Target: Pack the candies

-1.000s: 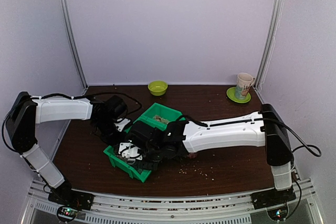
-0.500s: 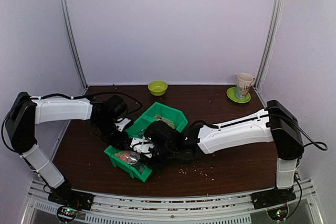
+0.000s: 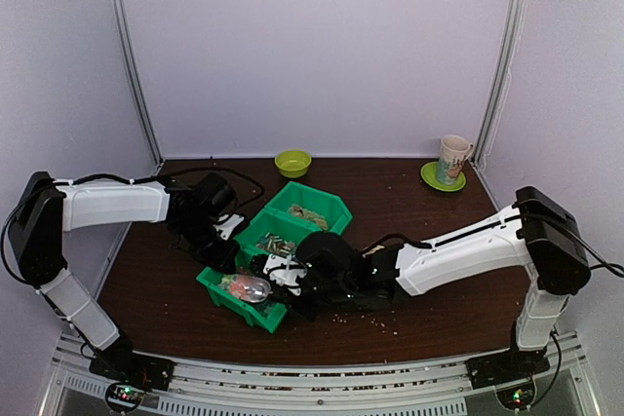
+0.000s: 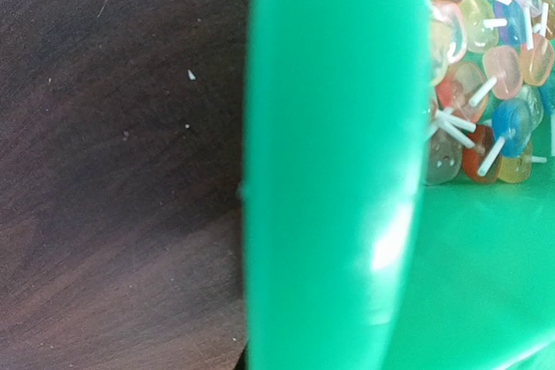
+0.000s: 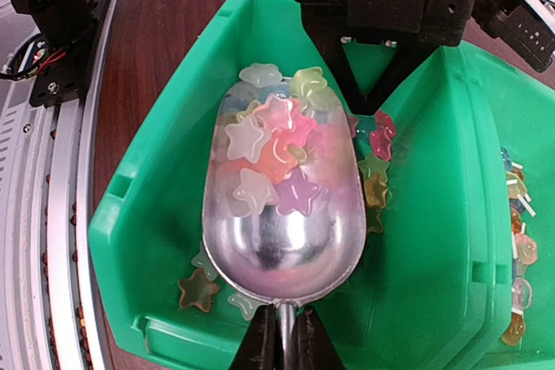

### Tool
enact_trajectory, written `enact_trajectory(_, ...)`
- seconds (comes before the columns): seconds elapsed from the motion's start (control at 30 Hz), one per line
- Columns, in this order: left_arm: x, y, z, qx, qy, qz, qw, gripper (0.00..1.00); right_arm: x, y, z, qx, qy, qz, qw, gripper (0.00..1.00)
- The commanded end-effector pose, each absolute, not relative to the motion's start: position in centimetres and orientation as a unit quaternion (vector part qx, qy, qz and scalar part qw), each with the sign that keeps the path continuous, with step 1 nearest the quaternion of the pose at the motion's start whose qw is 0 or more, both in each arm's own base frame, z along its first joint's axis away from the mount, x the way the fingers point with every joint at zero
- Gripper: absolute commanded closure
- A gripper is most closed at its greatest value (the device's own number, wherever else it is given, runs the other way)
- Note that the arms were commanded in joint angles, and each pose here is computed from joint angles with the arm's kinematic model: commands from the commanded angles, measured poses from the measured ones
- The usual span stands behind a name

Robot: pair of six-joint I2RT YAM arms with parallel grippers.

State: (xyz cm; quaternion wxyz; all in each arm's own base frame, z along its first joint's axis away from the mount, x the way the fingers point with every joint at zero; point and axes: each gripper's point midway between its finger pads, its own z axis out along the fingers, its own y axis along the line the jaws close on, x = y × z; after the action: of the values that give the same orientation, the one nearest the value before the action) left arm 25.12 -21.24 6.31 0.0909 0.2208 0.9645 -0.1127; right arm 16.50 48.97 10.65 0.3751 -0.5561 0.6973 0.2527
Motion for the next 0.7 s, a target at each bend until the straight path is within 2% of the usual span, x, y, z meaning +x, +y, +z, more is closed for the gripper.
enact_trajectory(0.0,28.9,-25.0,12.1,0.22,0.934,-0.198,0.202,1.0,16.7,48.8,12.2,-0.54,0.694,0.259,0.4,1.0)
enact_trajectory(0.67,29.0,-25.0,12.0,0.219,0.934,-0.198,0.2,1.0,17.6,45.7,14.4,-0.502,0.685,0.256,0.461,1.0)
